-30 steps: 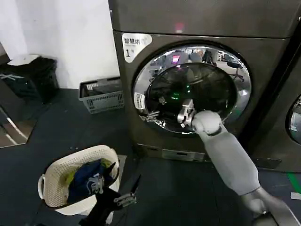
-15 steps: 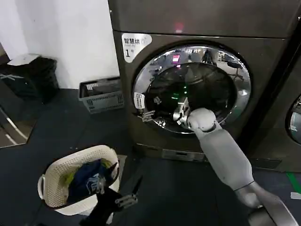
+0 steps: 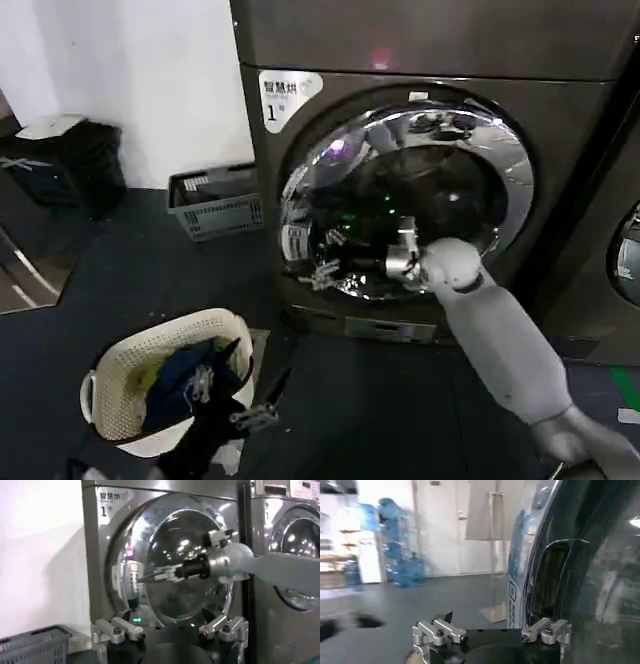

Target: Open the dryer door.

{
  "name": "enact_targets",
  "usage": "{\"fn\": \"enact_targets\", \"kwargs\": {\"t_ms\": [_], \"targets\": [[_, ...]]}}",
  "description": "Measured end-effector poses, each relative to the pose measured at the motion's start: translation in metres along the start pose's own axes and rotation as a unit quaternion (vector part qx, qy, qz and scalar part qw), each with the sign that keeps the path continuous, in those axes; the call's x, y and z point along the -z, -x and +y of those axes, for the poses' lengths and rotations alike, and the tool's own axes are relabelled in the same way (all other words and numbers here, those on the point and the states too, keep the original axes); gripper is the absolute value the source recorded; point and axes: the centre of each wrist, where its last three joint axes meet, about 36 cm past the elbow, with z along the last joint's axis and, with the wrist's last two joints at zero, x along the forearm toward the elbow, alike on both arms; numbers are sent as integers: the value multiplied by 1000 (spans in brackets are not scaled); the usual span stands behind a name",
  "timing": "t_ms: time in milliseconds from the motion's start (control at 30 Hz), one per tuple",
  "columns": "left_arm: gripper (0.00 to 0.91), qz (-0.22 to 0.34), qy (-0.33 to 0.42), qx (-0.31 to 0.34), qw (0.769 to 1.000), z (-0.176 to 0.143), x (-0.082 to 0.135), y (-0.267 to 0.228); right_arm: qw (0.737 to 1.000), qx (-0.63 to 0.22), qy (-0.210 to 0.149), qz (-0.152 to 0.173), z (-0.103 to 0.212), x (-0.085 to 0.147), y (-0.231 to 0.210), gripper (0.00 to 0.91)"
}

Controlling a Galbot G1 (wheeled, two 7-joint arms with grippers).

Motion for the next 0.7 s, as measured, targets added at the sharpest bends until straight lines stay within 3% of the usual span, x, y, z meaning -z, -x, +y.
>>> {"fn": "enact_targets", "kwargs": {"t_ms": [433, 700], "targets": [[907, -14, -67, 20, 997, 62, 12, 10, 990, 111, -86, 8, 36, 18, -64, 907], [907, -44, -86, -9, 995, 94, 20, 33, 980, 164, -104, 33, 72, 17, -99, 907]]}}
